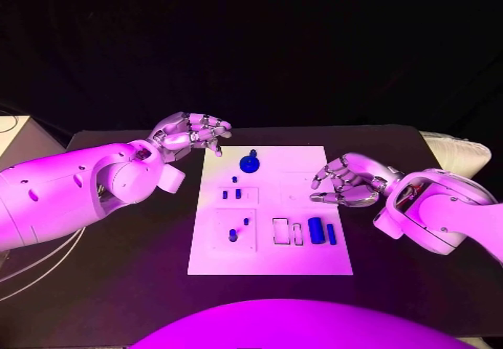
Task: Assemble the parts on the task board
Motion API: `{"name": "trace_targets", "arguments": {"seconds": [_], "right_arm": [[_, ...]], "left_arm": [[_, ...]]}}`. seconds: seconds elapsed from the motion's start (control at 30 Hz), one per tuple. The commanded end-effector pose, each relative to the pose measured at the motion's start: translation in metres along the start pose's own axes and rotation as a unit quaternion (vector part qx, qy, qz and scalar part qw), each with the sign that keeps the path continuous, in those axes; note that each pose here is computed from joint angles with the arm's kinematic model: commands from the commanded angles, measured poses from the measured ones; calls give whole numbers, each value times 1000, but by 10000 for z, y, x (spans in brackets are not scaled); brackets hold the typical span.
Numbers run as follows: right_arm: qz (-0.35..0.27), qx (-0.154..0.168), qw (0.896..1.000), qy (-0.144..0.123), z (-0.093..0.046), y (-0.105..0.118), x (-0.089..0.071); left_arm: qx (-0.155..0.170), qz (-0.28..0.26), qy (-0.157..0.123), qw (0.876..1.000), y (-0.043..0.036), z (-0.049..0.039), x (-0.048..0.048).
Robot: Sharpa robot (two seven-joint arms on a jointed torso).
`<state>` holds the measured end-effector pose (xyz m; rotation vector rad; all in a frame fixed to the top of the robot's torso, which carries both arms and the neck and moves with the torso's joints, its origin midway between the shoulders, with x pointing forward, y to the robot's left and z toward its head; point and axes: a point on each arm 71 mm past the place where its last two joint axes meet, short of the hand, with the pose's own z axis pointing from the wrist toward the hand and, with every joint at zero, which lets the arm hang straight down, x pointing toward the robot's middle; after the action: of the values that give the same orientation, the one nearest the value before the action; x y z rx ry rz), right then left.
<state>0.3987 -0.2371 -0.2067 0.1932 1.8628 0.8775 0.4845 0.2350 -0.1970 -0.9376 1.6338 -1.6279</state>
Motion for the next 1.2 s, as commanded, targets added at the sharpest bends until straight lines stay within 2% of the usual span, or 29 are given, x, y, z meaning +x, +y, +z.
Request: {"name": "trace_targets", "arguments": {"seconds": [0.03, 0.27, 0.5, 0.77, 1.2], "right_arm": [[8, 81, 996, 24, -101, -174, -17], [-21, 129, 991, 9, -274, -326, -69], [-43, 151, 988, 1, -329, -390, 36], [-44, 150, 988, 12, -268, -380, 208], [-35, 155, 986, 49, -168, -354, 478]], "left_arm": [[4, -4, 9, 1000, 4, -8, 26], [4, -6, 12, 1000, 17, -21, 53], [5, -10, 19, 1000, 29, -34, 88], [5, -11, 20, 1000, 33, -42, 82], [4, -11, 19, 1000, 36, -47, 71]]}}
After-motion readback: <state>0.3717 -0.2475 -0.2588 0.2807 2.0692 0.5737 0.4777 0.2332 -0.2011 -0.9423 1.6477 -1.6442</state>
